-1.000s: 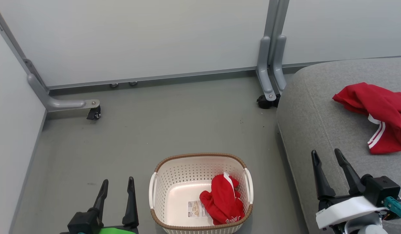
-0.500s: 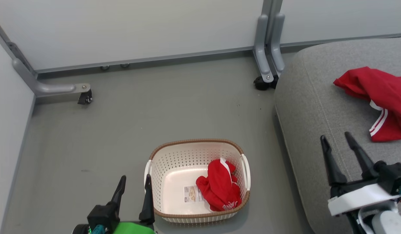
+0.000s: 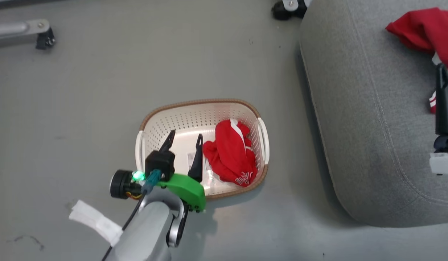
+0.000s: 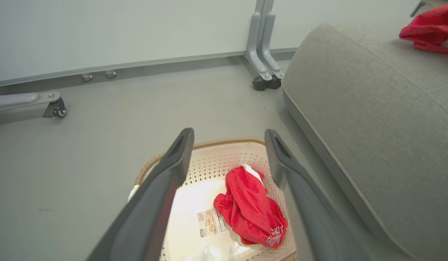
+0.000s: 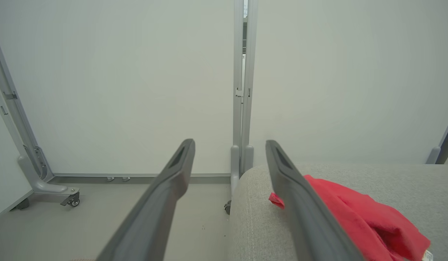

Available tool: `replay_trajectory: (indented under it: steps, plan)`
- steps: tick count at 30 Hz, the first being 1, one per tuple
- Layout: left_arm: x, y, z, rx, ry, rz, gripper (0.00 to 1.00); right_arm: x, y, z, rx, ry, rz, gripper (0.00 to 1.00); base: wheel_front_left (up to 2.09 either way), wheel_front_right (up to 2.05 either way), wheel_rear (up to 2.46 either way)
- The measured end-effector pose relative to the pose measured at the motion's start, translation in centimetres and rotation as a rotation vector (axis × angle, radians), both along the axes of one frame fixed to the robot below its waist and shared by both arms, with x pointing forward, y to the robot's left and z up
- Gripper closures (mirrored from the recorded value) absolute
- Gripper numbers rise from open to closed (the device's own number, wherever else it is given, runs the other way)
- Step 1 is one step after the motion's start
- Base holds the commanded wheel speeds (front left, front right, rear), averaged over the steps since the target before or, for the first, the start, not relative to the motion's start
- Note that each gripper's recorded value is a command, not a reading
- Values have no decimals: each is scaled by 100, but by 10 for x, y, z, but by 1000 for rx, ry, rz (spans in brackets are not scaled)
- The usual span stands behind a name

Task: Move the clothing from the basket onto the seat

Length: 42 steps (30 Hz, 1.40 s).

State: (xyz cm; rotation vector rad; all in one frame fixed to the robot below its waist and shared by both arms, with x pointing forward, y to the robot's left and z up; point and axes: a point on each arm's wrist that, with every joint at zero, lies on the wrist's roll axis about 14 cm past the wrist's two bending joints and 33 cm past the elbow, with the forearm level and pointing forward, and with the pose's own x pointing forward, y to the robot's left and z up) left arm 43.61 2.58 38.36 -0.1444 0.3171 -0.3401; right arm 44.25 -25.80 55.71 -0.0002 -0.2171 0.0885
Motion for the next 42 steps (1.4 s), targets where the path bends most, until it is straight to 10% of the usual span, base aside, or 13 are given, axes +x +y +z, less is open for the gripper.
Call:
replay_trajectory:
  steps: [17, 42]
  plan:
    - [21, -55, -178, 88, 457, -224, 0, 45, -26, -87, -3, 168, -67, 0, 0, 0, 0]
    - [0, -94, -302, 207, 795, -306, 0, 42, -41, -169, -44, 369, -120, 0, 0, 0, 0]
